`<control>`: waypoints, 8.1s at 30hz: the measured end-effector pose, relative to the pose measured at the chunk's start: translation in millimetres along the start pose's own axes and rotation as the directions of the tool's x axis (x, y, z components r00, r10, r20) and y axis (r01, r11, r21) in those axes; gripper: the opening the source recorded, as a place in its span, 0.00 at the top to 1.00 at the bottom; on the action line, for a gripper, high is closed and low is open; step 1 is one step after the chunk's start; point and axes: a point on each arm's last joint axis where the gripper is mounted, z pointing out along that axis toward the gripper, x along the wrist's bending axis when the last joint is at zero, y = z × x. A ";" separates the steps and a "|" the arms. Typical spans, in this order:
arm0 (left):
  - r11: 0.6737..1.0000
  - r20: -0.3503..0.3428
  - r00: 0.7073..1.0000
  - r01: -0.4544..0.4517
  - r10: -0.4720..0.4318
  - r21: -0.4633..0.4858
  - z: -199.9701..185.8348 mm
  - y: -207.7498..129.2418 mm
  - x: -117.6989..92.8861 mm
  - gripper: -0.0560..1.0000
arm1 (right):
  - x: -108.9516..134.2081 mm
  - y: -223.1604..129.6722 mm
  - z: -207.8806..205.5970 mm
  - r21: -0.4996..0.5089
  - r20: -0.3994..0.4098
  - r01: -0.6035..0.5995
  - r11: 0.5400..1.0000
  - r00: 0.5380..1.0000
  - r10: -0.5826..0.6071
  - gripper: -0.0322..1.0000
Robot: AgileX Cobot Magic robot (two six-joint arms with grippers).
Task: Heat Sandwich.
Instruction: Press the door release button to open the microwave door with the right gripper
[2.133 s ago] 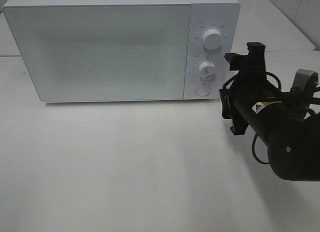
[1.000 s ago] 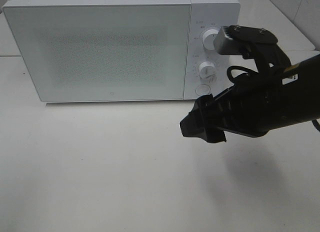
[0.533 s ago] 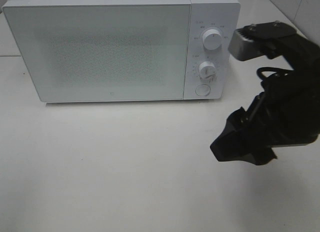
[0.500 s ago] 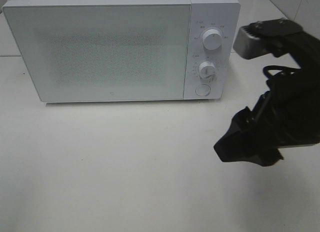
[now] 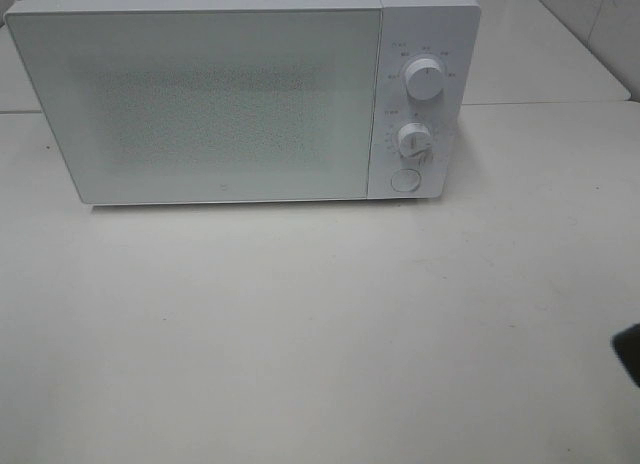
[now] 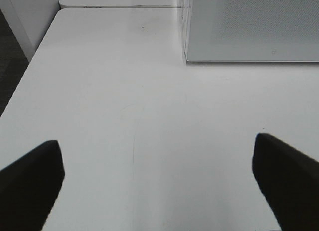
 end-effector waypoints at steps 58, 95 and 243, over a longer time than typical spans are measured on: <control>1.000 0.000 1.000 0.000 0.000 0.000 0.0 0.0 0.0 0.03 | -8.2 -114.2 -27.3 -0.528 0.456 -0.255 0.810 0.719 0.524 0.26; 1.000 0.000 1.000 0.000 0.000 0.000 0.0 0.0 0.0 0.03 | -60.7 -37.3 -13.7 -0.513 0.434 -0.275 0.813 0.734 0.523 0.26; 1.000 0.000 1.000 0.000 0.000 0.000 0.0 0.0 0.0 0.03 | -75.5 34.9 237.4 -0.423 -0.586 -0.812 -0.403 -0.094 0.805 0.96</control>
